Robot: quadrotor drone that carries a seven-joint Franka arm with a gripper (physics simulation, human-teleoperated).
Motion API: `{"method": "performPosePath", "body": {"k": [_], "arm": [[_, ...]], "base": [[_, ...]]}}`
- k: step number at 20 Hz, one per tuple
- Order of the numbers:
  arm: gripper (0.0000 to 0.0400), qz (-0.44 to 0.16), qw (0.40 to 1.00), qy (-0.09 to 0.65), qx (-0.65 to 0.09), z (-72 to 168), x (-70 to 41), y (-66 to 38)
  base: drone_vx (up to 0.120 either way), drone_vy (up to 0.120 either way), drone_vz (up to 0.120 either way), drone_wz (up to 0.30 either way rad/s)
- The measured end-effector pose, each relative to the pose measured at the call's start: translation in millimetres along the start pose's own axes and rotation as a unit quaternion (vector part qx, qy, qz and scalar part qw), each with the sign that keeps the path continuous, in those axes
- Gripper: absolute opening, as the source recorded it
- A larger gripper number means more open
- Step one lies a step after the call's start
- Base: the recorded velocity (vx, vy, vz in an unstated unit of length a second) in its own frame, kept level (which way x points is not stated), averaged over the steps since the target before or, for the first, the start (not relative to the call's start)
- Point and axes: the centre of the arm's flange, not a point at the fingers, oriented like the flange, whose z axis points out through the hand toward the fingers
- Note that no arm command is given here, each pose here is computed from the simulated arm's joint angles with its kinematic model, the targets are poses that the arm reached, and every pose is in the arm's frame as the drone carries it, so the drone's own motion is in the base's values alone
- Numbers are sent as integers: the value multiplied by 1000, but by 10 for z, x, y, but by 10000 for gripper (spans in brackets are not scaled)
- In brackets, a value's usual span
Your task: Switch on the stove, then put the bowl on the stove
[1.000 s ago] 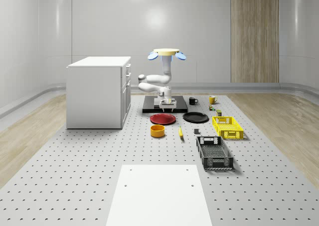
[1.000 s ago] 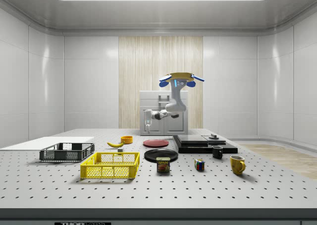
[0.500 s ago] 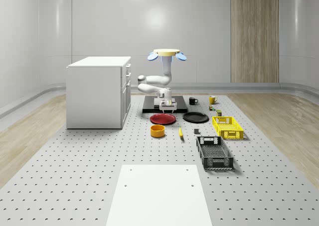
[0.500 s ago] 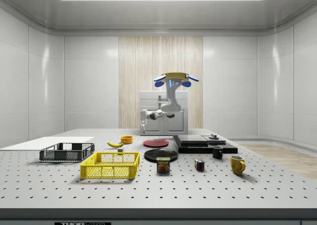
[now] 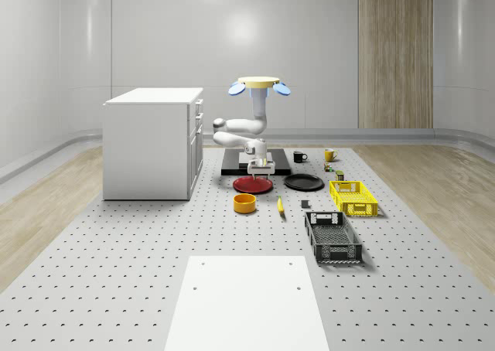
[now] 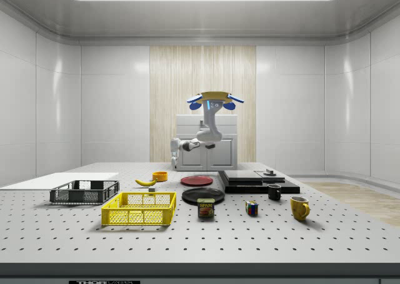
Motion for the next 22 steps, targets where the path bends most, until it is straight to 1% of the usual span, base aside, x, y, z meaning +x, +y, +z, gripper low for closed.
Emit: {"method": "performPosePath", "body": {"k": [5,9,18,20,22], "arm": [[400,0,1000,0,0,0,0,0],[400,0,1000,0,0,0,0,0],[400,0,1000,0,0,0,0,0],[400,0,1000,0,0,0,0,0],[400,0,1000,0,0,0,0,0]], "base": [[120,0,0,0],[120,-90,0,0],[120,0,0,0],[120,-100,0,0],[120,-20,0,0]]}}
